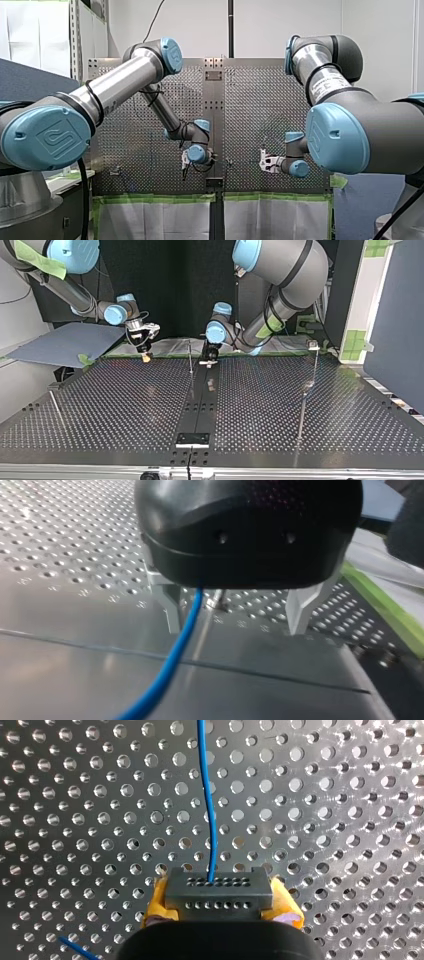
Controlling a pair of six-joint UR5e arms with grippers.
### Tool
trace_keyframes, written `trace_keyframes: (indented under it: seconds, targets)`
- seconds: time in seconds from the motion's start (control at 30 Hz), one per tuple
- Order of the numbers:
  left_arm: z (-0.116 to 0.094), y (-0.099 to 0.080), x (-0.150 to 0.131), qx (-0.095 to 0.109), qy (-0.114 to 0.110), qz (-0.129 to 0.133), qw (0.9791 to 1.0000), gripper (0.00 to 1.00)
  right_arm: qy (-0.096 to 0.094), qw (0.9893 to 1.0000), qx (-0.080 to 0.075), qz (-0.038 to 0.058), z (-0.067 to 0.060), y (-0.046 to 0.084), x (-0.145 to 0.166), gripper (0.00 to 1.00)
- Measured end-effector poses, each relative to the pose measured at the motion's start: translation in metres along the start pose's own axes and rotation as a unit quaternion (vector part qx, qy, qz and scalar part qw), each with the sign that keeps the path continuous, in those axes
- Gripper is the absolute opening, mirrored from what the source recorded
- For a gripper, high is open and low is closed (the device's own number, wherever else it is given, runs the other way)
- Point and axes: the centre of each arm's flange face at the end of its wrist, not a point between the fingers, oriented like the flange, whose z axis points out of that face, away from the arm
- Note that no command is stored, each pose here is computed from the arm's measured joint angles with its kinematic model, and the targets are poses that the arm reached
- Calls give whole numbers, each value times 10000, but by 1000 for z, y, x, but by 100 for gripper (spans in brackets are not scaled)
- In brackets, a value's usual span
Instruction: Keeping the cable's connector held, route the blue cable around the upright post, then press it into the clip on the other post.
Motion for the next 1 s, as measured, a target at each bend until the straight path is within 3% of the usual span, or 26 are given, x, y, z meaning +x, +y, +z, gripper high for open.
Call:
trace_keyframes:
  seconds: [0.2, 0.5, 0.7, 1.0]
  targets:
    - [-5, 2, 4, -168, 199, 169, 9995, 100, -15, 10000, 2, 2, 0, 0, 0, 0]
    - [-25, -19, 4, 27, 498, 497, 9975, 100, -56, 10000, -5, 12, -1, 1, -1, 0]
    - [-43, -34, -11, 126, 491, 568, 9971, 100, -75, 10000, 9, 8, -2, 2, -1, 0]
    - [-67, -57, -3, 313, 607, 732, 9950, 100, -84, 10000, 8, 9, -2, 2, -2, 0]
